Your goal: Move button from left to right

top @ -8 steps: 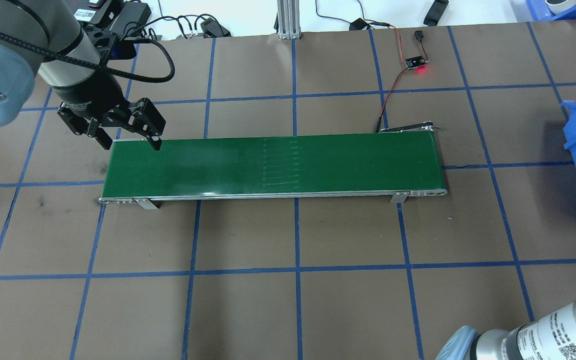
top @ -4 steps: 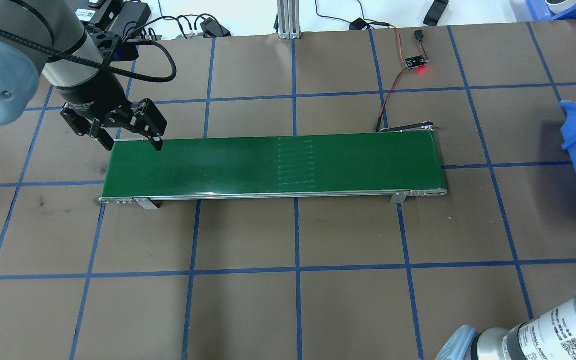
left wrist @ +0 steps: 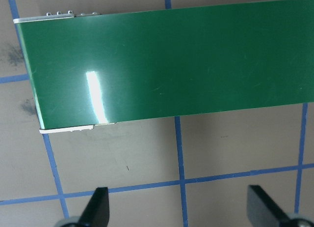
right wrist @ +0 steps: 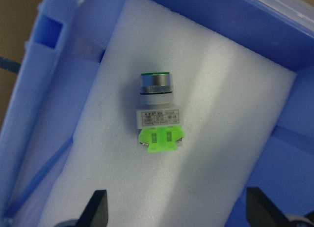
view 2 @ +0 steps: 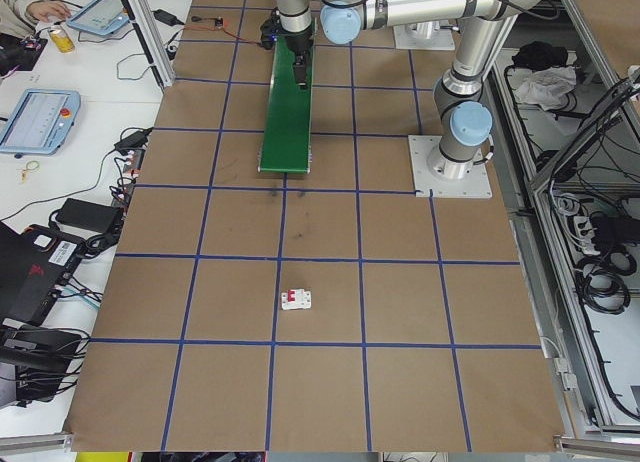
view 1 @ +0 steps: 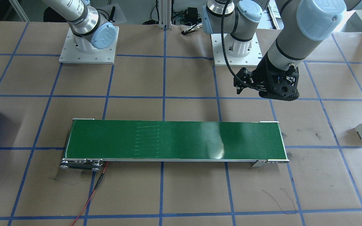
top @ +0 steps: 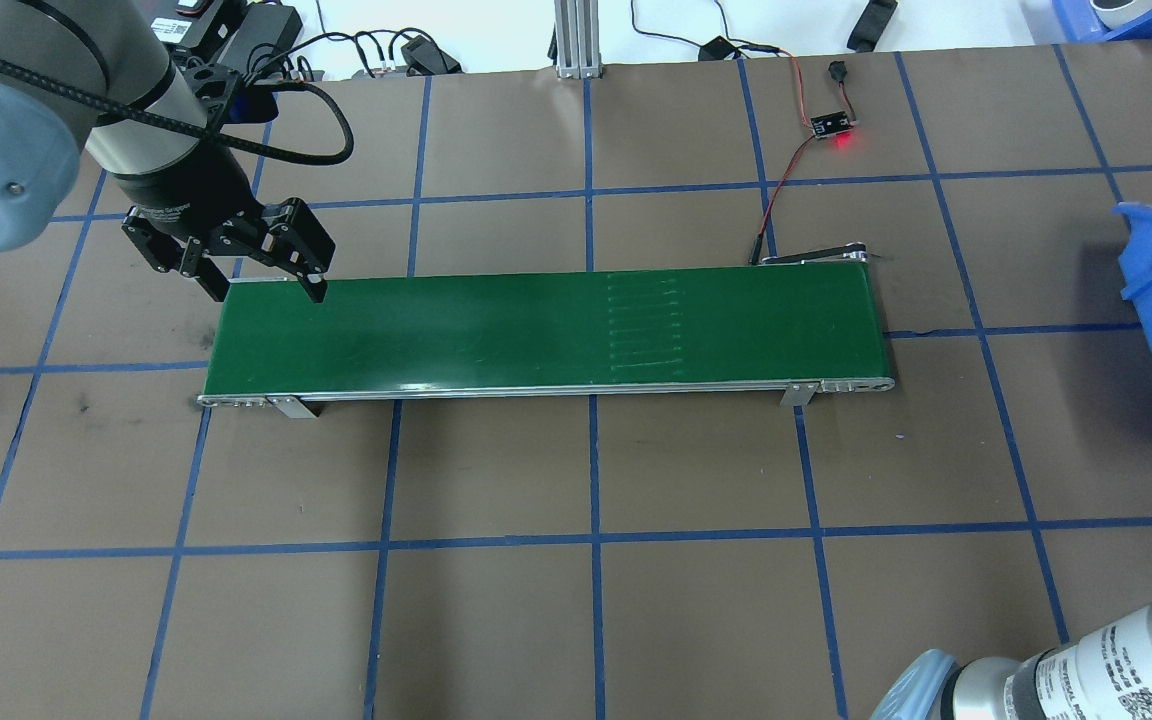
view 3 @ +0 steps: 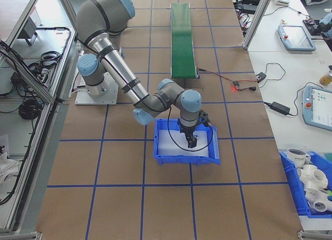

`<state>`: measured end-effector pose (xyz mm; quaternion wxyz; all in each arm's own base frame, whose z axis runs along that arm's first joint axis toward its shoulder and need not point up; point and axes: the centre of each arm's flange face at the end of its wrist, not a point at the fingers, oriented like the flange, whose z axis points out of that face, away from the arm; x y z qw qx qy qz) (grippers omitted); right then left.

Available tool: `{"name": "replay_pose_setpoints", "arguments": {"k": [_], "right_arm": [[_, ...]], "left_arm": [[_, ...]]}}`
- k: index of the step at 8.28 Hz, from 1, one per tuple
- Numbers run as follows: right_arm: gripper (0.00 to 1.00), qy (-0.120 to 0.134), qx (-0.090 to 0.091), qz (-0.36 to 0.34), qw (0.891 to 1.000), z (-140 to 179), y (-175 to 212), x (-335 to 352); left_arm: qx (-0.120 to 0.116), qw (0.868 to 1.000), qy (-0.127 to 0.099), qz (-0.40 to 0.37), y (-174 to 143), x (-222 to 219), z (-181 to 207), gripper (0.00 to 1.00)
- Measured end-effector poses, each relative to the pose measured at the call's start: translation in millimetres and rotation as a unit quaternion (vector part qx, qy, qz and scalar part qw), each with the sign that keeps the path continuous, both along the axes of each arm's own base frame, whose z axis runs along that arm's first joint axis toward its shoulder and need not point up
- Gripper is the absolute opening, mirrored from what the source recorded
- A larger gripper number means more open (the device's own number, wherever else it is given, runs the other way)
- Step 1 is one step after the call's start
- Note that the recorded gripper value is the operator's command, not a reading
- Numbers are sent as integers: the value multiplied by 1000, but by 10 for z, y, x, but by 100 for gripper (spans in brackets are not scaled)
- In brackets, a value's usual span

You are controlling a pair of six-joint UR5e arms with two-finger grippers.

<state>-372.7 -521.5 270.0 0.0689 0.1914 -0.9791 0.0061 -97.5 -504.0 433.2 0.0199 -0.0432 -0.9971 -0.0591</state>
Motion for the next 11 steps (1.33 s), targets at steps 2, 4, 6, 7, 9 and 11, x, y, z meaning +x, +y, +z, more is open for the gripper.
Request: {"name": "replay_pose_setpoints", "arguments": {"k": [2,4,6,7,9,11], "right_arm": [[100,9,-8,3,1000,451,100,81],[100,8,-18,2,1000,1039,252,254],[100,-46,-35,-7,998,1623,344,787],[100,-75,-34,-27,996,1828,315,1251],[100,-93,-32,-61,993,2100,148,2362],[100,-101,-27,-106,989,2167,23,3643]], "left_arm": [[0,1000,0,0,0,-1,-1,100],[0,1000,0,0,0,-1,0,100],[0,1000,0,0,-4,-1,-3,100],[-1,1000,0,-2,-8,-8,-6,100],[-2,1000,0,-2,-11,-12,-9,100],[-1,1000,0,-3,-12,-14,-10,100]]}}
